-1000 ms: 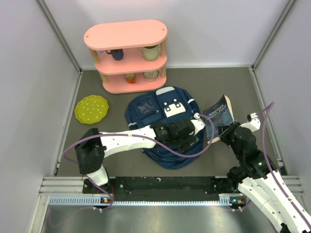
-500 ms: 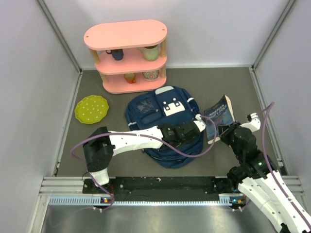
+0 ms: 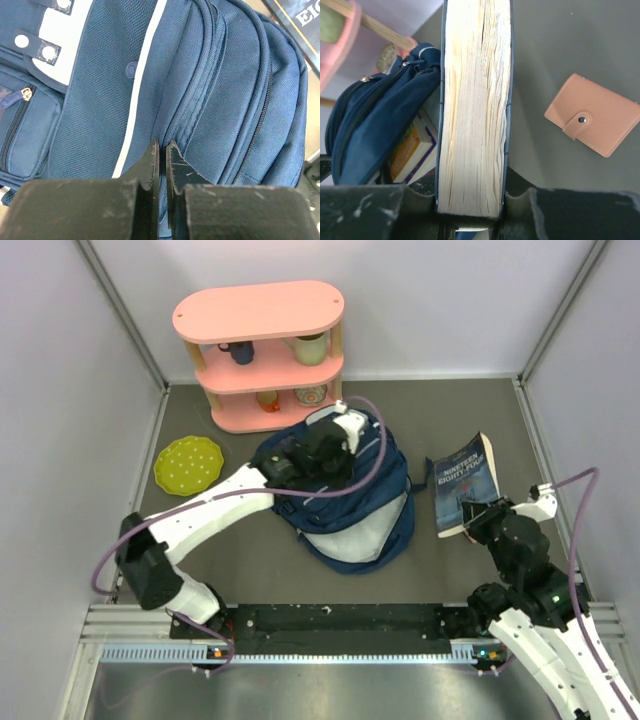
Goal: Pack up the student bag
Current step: Place the book in the student bag.
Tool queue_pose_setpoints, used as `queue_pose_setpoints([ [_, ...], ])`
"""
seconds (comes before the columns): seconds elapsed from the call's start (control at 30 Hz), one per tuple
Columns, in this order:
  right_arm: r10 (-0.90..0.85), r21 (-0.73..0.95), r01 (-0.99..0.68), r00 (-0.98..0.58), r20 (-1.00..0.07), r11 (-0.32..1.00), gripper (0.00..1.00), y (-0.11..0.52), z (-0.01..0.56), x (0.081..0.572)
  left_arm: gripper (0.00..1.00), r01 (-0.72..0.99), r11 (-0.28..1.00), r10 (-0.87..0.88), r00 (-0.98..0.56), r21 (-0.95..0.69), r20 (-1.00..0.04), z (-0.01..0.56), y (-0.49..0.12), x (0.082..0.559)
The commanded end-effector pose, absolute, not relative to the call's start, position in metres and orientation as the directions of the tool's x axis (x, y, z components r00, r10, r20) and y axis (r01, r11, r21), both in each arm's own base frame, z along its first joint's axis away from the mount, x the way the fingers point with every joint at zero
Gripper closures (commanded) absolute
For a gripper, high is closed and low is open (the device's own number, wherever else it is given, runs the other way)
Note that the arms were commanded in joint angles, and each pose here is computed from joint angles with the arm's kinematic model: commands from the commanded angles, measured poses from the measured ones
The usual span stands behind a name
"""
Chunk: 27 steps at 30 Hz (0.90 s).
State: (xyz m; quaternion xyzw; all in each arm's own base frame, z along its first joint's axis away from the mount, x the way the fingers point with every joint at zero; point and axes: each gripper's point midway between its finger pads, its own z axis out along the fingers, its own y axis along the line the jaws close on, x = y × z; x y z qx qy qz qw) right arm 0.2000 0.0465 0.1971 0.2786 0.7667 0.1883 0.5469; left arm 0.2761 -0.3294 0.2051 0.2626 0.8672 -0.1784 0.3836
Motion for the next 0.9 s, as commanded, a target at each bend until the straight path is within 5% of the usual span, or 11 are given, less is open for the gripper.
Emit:
queue_pose_setpoints([
  [0.0,0.703,0.7,0.071,-0.105,-0.703,0.711,1.0,0.048,0.272,0.199,1.0,0.571,0.769,0.079,-0.531,-0.287,-0.844,0.27,-0.318,0.289],
  [0.33,0.676,0.778,-0.172,-0.408,-0.614,0.604,1.0,0.117,0.308,0.169,1.0,0.58,0.718,-0.029,-0.527,-0.385,-0.849,0.311,-0.316,0.294],
  [0.6,0.686,0.888,-0.141,-0.586,-0.432,0.438,1.0,0.144,0.286,0.141,1.0,0.556,0.706,-0.127,-0.51,-0.438,-0.851,0.333,-0.312,0.298],
  [0.87,0.653,0.899,-0.095,-0.655,-0.381,0.428,1.0,0.153,0.253,0.137,1.0,0.557,0.699,-0.149,-0.499,-0.448,-0.854,0.339,-0.31,0.298],
])
